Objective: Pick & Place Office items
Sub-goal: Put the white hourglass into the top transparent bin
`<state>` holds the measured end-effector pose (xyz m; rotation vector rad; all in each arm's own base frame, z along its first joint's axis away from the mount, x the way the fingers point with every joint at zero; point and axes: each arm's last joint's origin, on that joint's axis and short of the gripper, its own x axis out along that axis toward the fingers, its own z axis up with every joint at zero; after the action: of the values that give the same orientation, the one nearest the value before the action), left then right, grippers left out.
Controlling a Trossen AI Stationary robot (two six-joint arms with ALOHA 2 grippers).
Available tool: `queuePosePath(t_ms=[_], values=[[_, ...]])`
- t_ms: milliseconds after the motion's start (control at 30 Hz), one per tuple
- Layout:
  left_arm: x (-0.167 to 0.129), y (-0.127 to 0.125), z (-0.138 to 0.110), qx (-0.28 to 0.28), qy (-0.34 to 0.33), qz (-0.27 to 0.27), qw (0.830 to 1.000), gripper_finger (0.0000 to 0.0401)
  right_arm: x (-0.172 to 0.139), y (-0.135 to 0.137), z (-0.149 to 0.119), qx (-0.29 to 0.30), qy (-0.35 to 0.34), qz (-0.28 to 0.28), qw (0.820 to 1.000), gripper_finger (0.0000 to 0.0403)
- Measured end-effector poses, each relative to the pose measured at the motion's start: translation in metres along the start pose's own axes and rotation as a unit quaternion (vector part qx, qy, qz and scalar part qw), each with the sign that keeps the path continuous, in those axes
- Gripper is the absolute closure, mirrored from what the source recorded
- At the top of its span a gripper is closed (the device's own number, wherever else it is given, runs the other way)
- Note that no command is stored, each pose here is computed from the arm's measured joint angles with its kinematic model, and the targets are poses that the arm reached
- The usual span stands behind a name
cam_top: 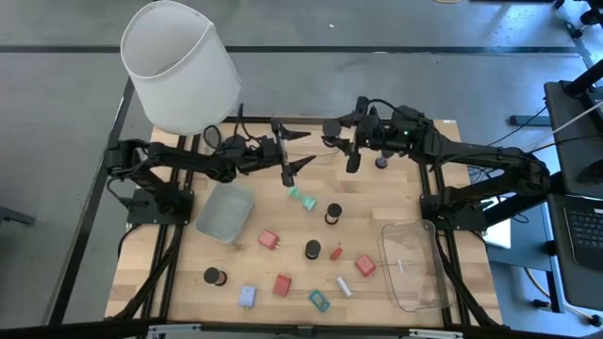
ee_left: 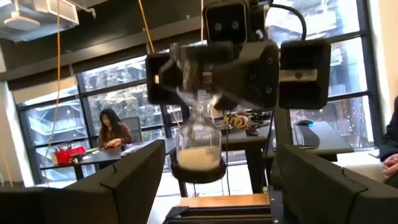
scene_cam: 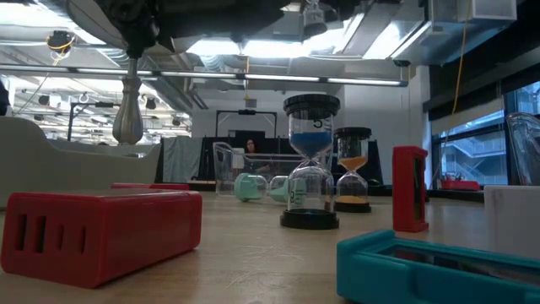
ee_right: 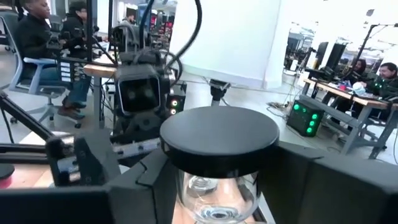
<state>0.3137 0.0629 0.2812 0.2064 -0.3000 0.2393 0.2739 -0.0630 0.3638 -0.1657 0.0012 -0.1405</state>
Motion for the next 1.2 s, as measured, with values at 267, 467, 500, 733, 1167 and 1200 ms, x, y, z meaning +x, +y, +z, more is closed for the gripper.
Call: queuePosePath(t_ms=[267, 467, 500, 733, 1167, 1200], values=[[0.031, -0.002, -0.008, 0.007, 0.006, 0.000, 1.000, 0.0099, 0.007, 0.001, -0.007, 0.002, 0.012, 0.001, 1.000, 0.0202], [0.028, -0.005, -0.009, 0.013, 0.064, 0.001, 0.998, 0.0099, 0.007, -0.001, -0.012, -0.002, 0.038, -0.026, 0.999, 0.0227], [0.027, -0.005, -0.008, 0.015, 0.078, 0.007, 0.997, 0.0099, 0.007, -0.001, -0.013, -0.002, 0.041, -0.025, 0.999, 0.0230], [0.025, 0.000, -0.006, 0.008, 0.099, 0.053, 0.994, 0.0100, 0.008, 0.000, -0.012, -0.010, 0.035, -0.020, 0.999, 0.0208], [0.024, 0.000, -0.010, 0.010, 0.123, 0.065, 0.990, 0.0100, 0.008, 0.001, -0.005, 0.023, -0.006, 0.015, 1.000, 0.0215], [0.024, 0.000, -0.010, 0.010, 0.123, 0.067, 0.990, 0.0099, 0.008, 0.001, -0.004, 0.026, -0.012, 0.018, 0.999, 0.0209]])
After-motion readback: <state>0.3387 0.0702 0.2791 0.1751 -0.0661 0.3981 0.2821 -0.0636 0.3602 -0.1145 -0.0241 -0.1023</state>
